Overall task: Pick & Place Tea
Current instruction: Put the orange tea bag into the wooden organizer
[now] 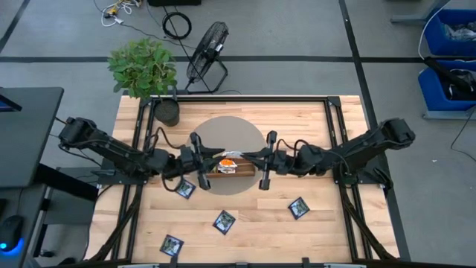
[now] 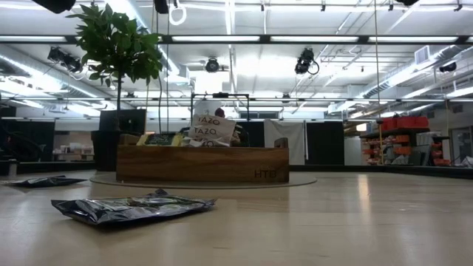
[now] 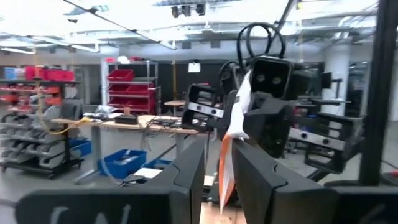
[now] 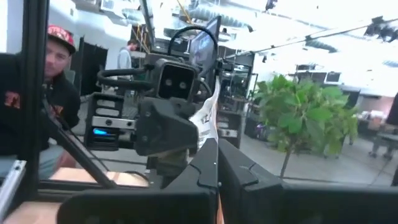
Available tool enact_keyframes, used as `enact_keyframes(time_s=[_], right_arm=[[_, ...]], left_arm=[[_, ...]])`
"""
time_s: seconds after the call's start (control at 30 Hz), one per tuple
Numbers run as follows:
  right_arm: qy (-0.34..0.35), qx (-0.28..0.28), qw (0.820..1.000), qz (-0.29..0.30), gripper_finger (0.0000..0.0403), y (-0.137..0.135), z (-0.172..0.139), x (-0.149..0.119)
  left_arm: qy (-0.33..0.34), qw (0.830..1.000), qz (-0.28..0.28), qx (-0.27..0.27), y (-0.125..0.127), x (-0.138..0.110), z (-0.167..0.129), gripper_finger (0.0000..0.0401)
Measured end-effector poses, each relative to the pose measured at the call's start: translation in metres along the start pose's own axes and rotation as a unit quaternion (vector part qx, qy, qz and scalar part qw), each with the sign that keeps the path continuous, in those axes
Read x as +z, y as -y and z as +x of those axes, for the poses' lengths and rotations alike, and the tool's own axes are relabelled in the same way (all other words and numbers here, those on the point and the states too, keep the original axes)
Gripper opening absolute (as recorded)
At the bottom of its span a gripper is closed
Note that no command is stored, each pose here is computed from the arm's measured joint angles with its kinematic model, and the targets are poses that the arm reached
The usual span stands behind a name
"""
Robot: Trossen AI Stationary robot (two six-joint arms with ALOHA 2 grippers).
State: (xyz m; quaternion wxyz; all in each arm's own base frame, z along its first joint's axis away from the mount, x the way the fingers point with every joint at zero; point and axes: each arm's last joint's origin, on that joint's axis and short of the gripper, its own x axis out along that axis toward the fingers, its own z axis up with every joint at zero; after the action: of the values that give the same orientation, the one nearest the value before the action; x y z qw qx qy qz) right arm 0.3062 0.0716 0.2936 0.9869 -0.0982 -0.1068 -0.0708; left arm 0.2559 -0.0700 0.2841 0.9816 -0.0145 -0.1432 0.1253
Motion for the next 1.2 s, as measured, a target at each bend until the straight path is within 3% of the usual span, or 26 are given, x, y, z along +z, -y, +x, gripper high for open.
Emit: enact_keyframes(time_s=[0.13, 0.33, 0.73, 1.2], right_arm=[[0.007, -0.009, 1.000, -0.012, 0.0000, 0.0008, 0.0055, 0.0041], [0.010, -0.002, 1.000, -0.011, 0.0000, 0.0005, 0.0059, 0.0047], [0.018, 0.025, 1.000, 0.003, 0.0000, -0.0014, 0.0058, 0.0055], [0.019, 0.032, 0.999, 0.016, 0.0000, 0.0032, 0.0077, 0.0040]], left_arm=[[0.006, 1.000, -0.004, -0.015, 0.0012, 0.0024, -0.0011, 0.0098], [0.023, 0.999, -0.012, -0.034, 0.0012, 0.0068, -0.0014, 0.0143], [0.022, 1.000, -0.019, -0.005, -0.0080, 0.0059, 0.0033, 0.0219], [0.037, 0.998, -0.024, -0.050, -0.0061, 0.0083, 0.0033, 0.0188]])
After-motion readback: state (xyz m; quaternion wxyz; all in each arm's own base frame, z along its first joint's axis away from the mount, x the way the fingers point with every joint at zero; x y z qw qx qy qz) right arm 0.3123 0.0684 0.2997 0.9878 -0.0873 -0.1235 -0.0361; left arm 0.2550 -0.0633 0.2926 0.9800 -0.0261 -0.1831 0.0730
